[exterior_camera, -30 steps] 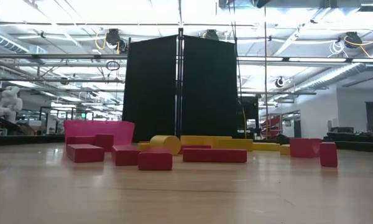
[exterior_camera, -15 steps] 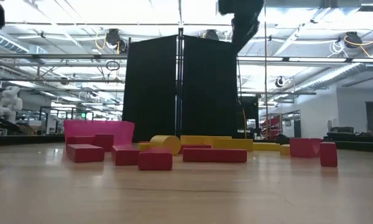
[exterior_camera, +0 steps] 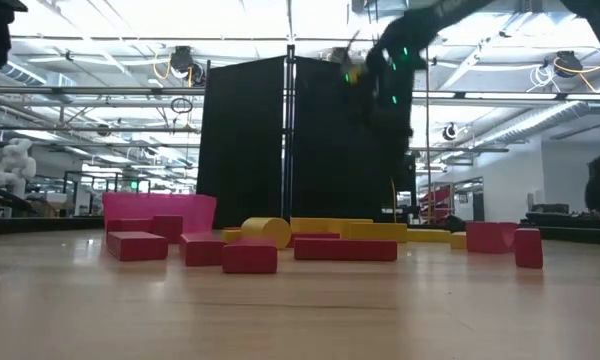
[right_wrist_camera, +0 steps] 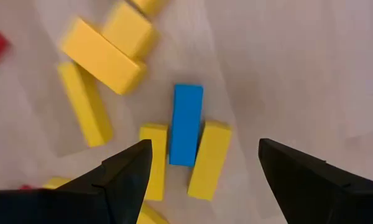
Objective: Sort blocks
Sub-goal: Put the blue block into the green bin
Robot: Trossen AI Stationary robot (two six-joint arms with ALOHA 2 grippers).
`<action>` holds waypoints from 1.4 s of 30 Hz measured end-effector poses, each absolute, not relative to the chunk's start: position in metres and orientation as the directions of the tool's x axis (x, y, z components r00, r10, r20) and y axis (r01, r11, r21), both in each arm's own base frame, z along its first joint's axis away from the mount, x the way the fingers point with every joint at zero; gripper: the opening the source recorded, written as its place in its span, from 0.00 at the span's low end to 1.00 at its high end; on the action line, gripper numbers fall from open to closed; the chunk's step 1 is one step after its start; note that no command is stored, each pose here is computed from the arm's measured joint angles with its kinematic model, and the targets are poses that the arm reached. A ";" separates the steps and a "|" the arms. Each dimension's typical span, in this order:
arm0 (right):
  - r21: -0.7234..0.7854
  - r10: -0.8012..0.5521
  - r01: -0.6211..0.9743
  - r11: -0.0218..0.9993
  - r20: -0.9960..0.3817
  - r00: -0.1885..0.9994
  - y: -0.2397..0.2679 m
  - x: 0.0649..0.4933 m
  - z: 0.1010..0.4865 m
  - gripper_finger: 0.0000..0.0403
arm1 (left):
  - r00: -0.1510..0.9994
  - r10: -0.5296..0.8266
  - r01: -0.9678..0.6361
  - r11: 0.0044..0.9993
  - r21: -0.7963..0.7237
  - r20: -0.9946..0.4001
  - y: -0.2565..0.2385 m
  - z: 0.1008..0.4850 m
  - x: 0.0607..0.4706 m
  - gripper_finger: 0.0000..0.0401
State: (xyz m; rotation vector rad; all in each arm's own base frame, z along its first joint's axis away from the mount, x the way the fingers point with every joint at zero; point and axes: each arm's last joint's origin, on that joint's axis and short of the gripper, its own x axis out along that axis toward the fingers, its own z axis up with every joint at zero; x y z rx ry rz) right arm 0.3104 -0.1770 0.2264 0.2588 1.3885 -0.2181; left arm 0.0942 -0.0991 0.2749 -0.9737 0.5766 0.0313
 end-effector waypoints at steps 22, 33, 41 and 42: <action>0.071 -0.003 0.298 0.952 -0.970 0.242 -0.166 0.325 0.157 0.72 | 0.874 -0.144 -0.306 0.580 -0.755 -0.465 -0.093 0.275 0.100 0.61; 0.015 -0.036 0.351 0.936 -0.990 0.139 -0.172 0.323 0.137 0.68 | 0.876 -0.136 -0.308 0.581 -0.754 -0.462 -0.093 0.275 0.100 0.61; 0.018 -0.022 0.357 0.934 -0.994 0.108 -0.170 0.321 0.136 0.27 | 0.880 -0.123 -0.298 0.609 -0.735 -0.458 -0.092 0.275 0.101 0.61; 0.019 -0.021 0.360 0.933 -0.994 0.107 -0.170 0.320 0.136 0.22 | 0.883 -0.116 -0.295 0.618 -0.729 -0.455 -0.092 0.275 0.101 0.61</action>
